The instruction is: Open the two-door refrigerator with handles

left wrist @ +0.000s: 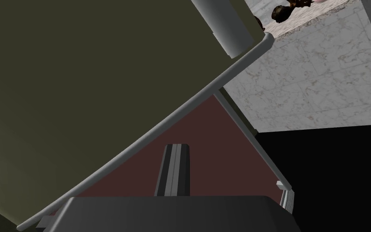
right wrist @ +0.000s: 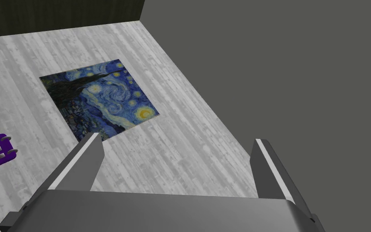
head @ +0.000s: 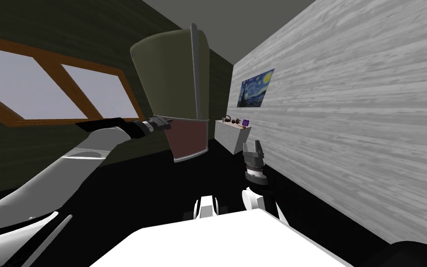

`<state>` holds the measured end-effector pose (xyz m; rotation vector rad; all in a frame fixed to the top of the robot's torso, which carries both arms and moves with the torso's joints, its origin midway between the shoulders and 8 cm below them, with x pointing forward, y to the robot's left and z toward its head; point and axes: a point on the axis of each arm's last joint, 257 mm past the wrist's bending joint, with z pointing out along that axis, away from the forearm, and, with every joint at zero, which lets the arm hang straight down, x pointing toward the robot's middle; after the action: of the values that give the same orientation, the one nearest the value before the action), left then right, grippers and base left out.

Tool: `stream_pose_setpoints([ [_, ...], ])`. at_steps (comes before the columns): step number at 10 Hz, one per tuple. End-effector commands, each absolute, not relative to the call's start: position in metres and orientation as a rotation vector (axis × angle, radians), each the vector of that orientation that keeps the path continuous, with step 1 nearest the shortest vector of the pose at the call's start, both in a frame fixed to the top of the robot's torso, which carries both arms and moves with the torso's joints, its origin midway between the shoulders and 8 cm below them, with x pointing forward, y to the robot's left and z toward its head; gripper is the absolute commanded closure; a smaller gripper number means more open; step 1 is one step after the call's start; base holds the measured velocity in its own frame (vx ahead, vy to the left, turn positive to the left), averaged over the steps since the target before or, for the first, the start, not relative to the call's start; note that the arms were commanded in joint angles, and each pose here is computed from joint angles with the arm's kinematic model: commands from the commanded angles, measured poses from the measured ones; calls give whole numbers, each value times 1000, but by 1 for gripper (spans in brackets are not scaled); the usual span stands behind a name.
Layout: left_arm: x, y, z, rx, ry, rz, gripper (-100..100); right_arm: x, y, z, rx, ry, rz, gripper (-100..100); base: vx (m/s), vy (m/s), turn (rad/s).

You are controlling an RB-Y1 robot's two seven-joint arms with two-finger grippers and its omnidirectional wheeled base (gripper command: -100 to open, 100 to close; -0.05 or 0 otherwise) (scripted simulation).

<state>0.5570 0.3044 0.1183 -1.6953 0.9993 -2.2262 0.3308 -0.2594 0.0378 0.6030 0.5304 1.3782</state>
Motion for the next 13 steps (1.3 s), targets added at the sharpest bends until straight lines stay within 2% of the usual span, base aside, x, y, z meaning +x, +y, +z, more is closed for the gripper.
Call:
stream_pose_setpoints([
  [1, 552, 313, 134, -1643, 1007, -2191, 100, 331, -259, 38, 603, 530, 1378, 0, 18, 5, 25],
  [2, 554, 317, 108, -1750, 979, -2206, 100, 331, -259, 38, 603, 530, 1378, 0, -120, 135, -421],
  [3, 552, 323, 111, -1749, 970, -2203, 100, 331, -259, 38, 603, 530, 1379, 0, -203, 153, -368],
  [6, 549, 335, 134, -1670, 975, -2170, 100, 331, -259, 38, 603, 530, 1378, 0, -53, 19, 17],
  [7, 552, 345, 102, -1790, 936, -2160, 100, 331, -259, 38, 603, 530, 1378, 0, -171, 118, -348],
  [8, 550, 348, 110, -1782, 926, -2174, 100, 331, -259, 38, 603, 530, 1379, 0, -211, 148, -414],
  [11, 547, 357, 135, -1699, 938, -2145, 100, 331, -259, 38, 603, 530, 1378, 0, -37, 21, 8],
  [12, 550, 370, 105, -1804, 892, -2123, 100, 331, -259, 38, 603, 530, 1378, 0, -160, 104, -334],
  [13, 549, 375, 111, -1788, 887, -2119, 100, 331, -259, 38, 603, 530, 1378, 0, -211, 131, -383],
])
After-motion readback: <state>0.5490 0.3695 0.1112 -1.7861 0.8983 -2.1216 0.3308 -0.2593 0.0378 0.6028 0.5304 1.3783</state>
